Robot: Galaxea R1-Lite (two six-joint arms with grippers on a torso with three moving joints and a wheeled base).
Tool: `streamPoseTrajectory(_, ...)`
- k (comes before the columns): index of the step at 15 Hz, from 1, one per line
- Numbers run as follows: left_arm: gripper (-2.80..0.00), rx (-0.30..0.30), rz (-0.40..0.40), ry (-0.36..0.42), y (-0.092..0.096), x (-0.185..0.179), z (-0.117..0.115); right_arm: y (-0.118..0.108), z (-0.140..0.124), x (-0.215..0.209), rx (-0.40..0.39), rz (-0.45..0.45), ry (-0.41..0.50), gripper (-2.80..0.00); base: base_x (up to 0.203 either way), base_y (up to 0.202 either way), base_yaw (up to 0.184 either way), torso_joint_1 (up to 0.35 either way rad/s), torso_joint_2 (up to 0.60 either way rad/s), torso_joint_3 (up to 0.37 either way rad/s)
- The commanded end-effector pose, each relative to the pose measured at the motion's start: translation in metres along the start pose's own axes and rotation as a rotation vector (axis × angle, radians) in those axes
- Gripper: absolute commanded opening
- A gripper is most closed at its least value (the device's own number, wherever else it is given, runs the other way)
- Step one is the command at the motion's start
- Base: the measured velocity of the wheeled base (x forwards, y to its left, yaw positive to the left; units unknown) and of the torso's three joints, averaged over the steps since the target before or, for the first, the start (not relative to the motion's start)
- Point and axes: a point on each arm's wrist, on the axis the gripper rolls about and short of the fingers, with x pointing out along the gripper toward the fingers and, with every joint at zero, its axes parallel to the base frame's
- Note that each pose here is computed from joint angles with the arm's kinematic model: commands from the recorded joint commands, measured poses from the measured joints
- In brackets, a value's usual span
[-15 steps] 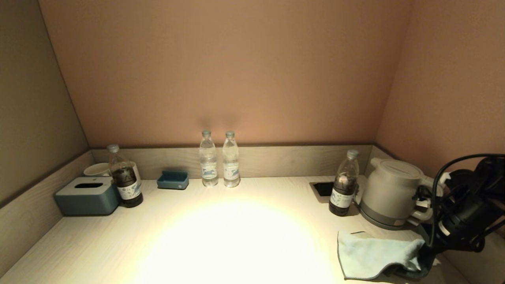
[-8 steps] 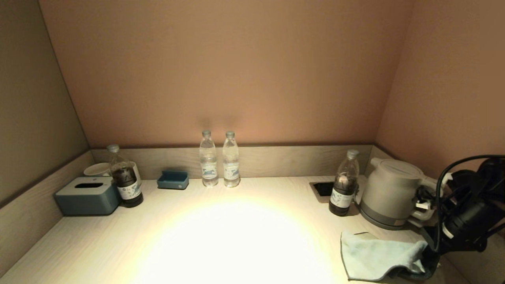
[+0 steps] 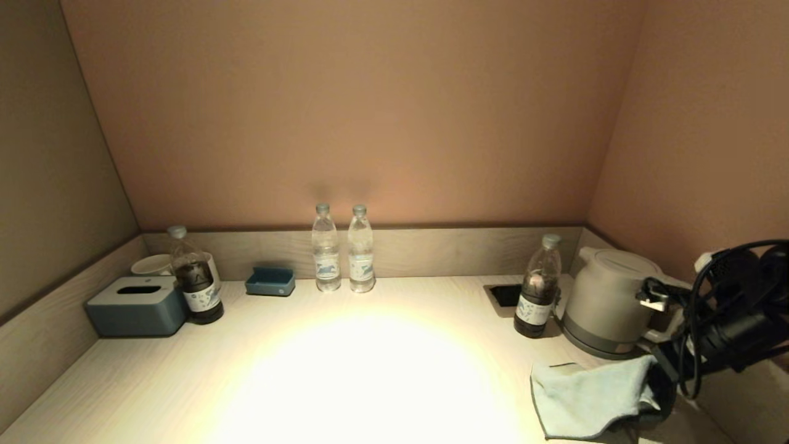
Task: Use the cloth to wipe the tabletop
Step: Sweep the stains on the table
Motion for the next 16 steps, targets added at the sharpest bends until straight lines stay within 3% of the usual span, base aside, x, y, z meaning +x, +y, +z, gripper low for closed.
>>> streamPoseTrajectory(1,-2.80,0.000,0.001,-0.001,0.000,0.000,0.000,0.008,0.021,-0.008,-0.069,0.101,-0.191,-2.80,0.000,0.000,0.000,0.000,0.00,0.000)
streamPoseTrajectory(6,-2.80,0.000,0.001,-0.001,0.000,0.000,0.000,0.023,0.044,0.012,0.074,0.367,-0.253,-2.80,0.000,0.000,0.000,0.000,0.00,0.000)
streamPoseTrajectory(12,-2.80,0.000,0.001,-0.001,0.000,0.000,0.000,0.041,0.028,0.025,0.119,0.578,-0.151,-2.80,0.000,0.000,0.000,0.000,0.00,0.000)
streamPoseTrajectory(14,-2.80,0.000,0.001,-0.001,0.000,0.000,0.000,0.043,0.023,0.026,0.132,0.607,-0.123,-2.80,0.000,0.000,0.000,0.000,0.00,0.000)
streamPoseTrajectory(16,-2.80,0.000,0.001,-0.001,0.000,0.000,0.000,0.047,0.011,0.036,0.084,0.630,-0.078,-2.80,0.000,0.000,0.000,0.000,0.00,0.000)
